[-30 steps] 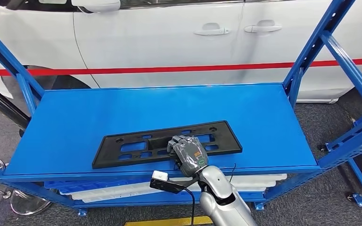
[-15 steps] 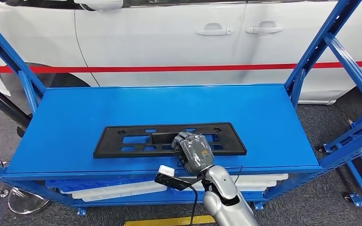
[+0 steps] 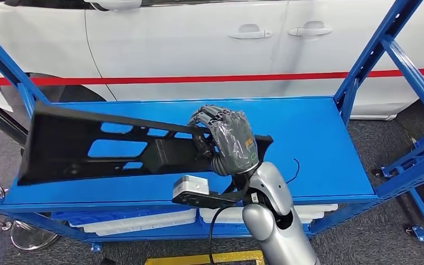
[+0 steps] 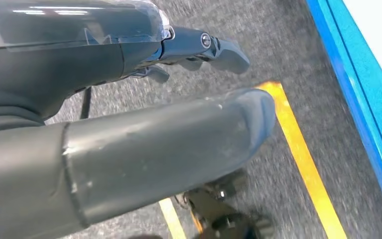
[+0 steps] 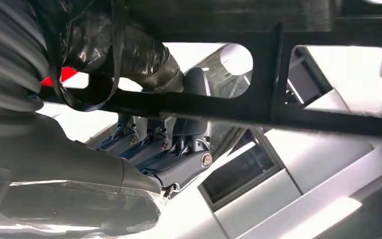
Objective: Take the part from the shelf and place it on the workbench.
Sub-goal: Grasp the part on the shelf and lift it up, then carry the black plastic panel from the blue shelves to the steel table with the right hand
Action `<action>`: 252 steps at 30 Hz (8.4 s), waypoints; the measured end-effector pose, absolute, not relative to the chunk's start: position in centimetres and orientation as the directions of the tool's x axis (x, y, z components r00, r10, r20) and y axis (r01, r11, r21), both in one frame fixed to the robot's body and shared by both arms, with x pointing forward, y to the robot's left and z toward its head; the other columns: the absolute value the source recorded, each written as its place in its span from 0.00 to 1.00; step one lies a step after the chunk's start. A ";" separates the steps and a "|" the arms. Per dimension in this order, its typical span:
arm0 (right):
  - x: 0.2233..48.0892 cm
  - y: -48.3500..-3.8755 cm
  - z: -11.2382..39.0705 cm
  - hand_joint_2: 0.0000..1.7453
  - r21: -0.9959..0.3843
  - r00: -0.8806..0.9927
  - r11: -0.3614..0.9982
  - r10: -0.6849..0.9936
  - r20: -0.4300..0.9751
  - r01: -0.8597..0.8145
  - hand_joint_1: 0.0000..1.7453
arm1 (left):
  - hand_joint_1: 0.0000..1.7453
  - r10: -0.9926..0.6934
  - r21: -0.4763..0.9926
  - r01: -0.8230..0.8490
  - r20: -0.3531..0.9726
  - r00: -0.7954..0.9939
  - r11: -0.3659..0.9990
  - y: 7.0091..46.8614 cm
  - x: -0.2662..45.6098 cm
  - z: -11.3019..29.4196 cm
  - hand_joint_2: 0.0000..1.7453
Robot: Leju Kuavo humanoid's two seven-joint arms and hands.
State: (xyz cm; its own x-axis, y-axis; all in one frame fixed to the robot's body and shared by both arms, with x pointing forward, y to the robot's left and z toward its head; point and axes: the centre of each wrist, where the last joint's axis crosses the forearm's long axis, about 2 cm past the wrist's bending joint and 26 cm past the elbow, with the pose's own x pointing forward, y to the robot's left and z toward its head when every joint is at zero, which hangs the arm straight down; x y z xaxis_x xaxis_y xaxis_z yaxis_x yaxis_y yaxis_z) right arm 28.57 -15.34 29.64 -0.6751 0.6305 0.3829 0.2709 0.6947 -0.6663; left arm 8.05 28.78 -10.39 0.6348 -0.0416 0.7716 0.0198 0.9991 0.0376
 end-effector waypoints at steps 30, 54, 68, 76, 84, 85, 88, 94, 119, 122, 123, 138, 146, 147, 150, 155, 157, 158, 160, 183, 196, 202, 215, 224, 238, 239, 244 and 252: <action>28.1 -13.0 31.4 1.00 -0.615 -0.789 0.763 0.498 0.360 0.201 1.00 | 0.00 -0.077 0.016 0.104 0.786 0.614 0.994 28.8 9.4 -10.2 1.00; 27.2 -12.9 31.0 1.00 -0.545 -0.825 0.831 0.385 0.414 0.115 1.00 | 0.00 -0.046 -0.005 0.068 0.692 0.720 0.998 29.6 8.5 -10.4 1.00; 26.7 -12.3 30.9 1.00 -0.547 -0.840 0.832 0.359 0.407 0.091 1.00 | 0.00 -0.037 -0.014 0.063 0.673 0.739 0.998 29.6 8.2 -10.5 1.00; 26.4 -12.3 31.2 1.00 -0.538 -0.846 0.837 0.352 0.399 0.094 1.00 | 0.00 -0.027 -0.022 0.056 0.672 0.740 0.998 27.9 10.7 -9.9 1.00; 26.3 -12.5 31.0 1.00 -0.542 -0.845 0.835 0.356 0.399 0.095 1.00 | 0.00 -0.022 -0.031 0.058 0.673 0.739 0.998 27.3 10.9 -9.9 1.00; 26.3 -12.5 31.0 1.00 -0.543 -0.845 0.835 0.356 0.399 0.095 1.00 | 0.00 -0.021 -0.032 0.058 0.673 0.739 0.998 27.3 10.9 -9.9 1.00; 26.3 -12.5 31.0 1.00 -0.543 -0.845 0.835 0.356 0.399 0.095 1.00 | 0.00 -0.018 -0.035 0.057 0.674 0.739 0.998 27.1 10.9 -9.8 1.00; 26.2 -12.4 31.0 1.00 -0.546 -0.842 0.833 0.359 0.403 0.094 1.00 | 0.00 -0.009 -0.042 0.049 0.671 0.742 0.998 27.0 10.8 -9.9 1.00; 26.2 -12.5 30.5 1.00 -0.558 -0.834 0.824 0.372 0.408 0.095 1.00 | 0.00 -0.013 -0.056 0.069 0.674 0.738 0.996 26.3 11.3 -9.7 1.00; 26.2 -12.5 30.5 1.00 -0.558 -0.835 0.824 0.372 0.406 0.097 1.00 | 0.00 -0.014 -0.058 0.071 0.674 0.738 0.996 26.3 11.3 -9.7 1.00; 26.2 -12.5 30.5 1.00 -0.558 -0.835 0.824 0.373 0.405 0.098 1.00 | 0.00 -0.014 -0.057 0.071 0.674 0.739 0.996 26.3 11.3 -9.7 1.00; 26.2 -12.4 30.7 1.00 -0.564 -0.837 0.819 0.381 0.393 0.108 1.00 | 0.00 -0.022 -0.055 0.080 0.671 0.741 0.995 26.3 11.4 -9.7 1.00; 26.2 -12.5 30.6 1.00 -0.566 -0.836 0.817 0.384 0.393 0.110 1.00 | 0.00 -0.027 -0.054 0.086 0.675 0.737 0.995 26.3 11.7 -9.6 1.00; 26.2 -12.5 30.7 1.00 -0.566 -0.836 0.817 0.384 0.392 0.110 1.00 | 0.00 -0.028 -0.054 0.087 0.676 0.737 0.995 26.3 11.7 -9.6 1.00; 26.3 -12.4 30.8 1.00 -0.565 -0.838 0.817 0.384 0.388 0.113 1.00 | 0.00 -0.030 -0.054 0.090 0.677 0.735 0.994 26.2 11.8 -9.6 1.00; 26.3 -12.4 30.9 1.00 -0.565 -0.839 0.817 0.383 0.387 0.113 1.00 | 0.00 -0.024 -0.055 0.083 0.673 0.739 0.995 26.4 11.5 -9.7 1.00; 26.3 -12.3 30.8 1.00 -0.565 -0.839 0.817 0.383 0.388 0.112 1.00 | 0.00 -0.022 -0.056 0.080 0.670 0.742 0.995 26.4 11.3 -9.7 1.00; 26.3 -12.3 30.8 1.00 -0.565 -0.838 0.817 0.383 0.388 0.112 1.00 | 0.00 -0.022 -0.056 0.080 0.670 0.742 0.995 26.4 11.3 -9.7 1.00; 26.3 -12.3 30.8 1.00 -0.567 -0.838 0.816 0.383 0.389 0.110 1.00 | 0.00 -0.021 -0.056 0.079 0.670 0.742 0.995 26.4 11.3 -9.7 1.00; 26.5 -12.2 31.0 1.00 -0.567 -0.841 0.816 0.382 0.384 0.112 1.00 | 0.00 -0.015 -0.062 0.078 0.680 0.733 0.995 26.4 11.8 -9.6 1.00; 26.5 -12.1 31.0 1.00 -0.566 -0.839 0.817 0.381 0.388 0.108 1.00 | 0.00 -0.013 -0.058 0.073 0.682 0.731 0.996 26.7 11.9 -9.6 1.00; 26.6 -12.0 31.0 1.00 -0.566 -0.839 0.817 0.379 0.390 0.106 1.00 | 0.00 -0.009 -0.061 0.069 0.682 0.732 0.996 26.6 11.8 -9.6 1.00; 26.7 -11.9 31.1 1.00 -0.567 -0.841 0.818 0.373 0.393 0.097 1.00 | 0.00 0.007 -0.069 0.055 0.681 0.732 0.996 26.7 11.6 -9.7 1.00; 26.8 -11.8 30.9 1.00 -0.571 -0.838 0.816 0.371 0.401 0.088 1.00 | 0.00 0.009 -0.072 0.054 0.678 0.735 0.996 26.8 11.3 -9.7 1.00; 26.9 -11.7 30.8 1.00 -0.569 -0.836 0.818 0.367 0.407 0.081 1.00 | 0.00 0.004 -0.071 0.062 0.686 0.727 0.996 26.7 11.7 -9.6 1.00; 26.9 -11.7 30.8 1.00 -0.569 -0.837 0.818 0.367 0.407 0.081 1.00 | 0.00 0.004 -0.072 0.062 0.686 0.727 0.996 26.7 11.7 -9.6 1.00; 27.0 -11.7 31.0 1.00 -0.567 -0.839 0.820 0.365 0.403 0.084 1.00 | 0.00 0.004 -0.072 0.062 0.685 0.728 0.995 26.7 11.6 -9.6 1.00; 27.1 -11.6 30.9 1.00 -0.580 -0.832 0.808 0.391 0.394 0.105 1.00 | 0.00 0.008 -0.067 0.054 0.699 0.715 0.996 26.7 11.4 -9.7 1.00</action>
State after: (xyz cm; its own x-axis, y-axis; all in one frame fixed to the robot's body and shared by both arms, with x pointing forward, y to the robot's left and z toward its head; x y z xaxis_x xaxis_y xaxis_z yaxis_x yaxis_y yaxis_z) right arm 27.06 -11.59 30.89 -0.8318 0.3906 0.3943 0.1048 0.8082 -0.5796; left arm 11.39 26.67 -9.70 0.7146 0.0079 0.6995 0.0541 0.9963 -0.0665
